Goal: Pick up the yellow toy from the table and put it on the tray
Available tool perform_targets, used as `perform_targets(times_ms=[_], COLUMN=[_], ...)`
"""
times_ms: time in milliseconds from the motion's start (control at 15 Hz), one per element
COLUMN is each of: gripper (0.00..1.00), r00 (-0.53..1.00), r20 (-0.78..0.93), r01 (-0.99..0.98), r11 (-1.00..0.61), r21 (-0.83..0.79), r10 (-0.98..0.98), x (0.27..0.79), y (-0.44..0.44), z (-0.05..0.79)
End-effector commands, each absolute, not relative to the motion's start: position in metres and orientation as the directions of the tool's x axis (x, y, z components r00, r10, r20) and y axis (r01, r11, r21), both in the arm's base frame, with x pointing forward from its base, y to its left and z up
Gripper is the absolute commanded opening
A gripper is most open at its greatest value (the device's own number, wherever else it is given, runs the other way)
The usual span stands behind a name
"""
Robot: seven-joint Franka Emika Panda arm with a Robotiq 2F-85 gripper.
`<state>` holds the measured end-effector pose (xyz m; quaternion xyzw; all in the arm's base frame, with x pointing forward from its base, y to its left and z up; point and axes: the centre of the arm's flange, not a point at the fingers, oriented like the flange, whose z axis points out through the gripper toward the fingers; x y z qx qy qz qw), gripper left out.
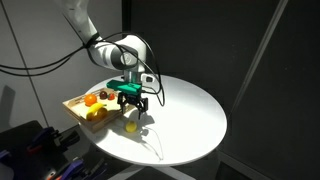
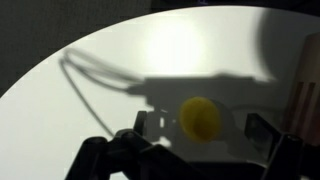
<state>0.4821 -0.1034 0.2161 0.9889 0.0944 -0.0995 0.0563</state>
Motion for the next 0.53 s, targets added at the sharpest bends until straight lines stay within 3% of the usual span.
perform_targets(times_ms=[0,467], gripper=[1.00,1.00], r00=[0.934,0.900], r20=[-0.234,-0.228], r01=[0.297,0.387], r11=[-0.951,-0.922], r21=[0.083,0.024], r10=[0.271,0.372], x=[0.482,0.481], y=[-0.104,-0.087], z=[0.216,0.215])
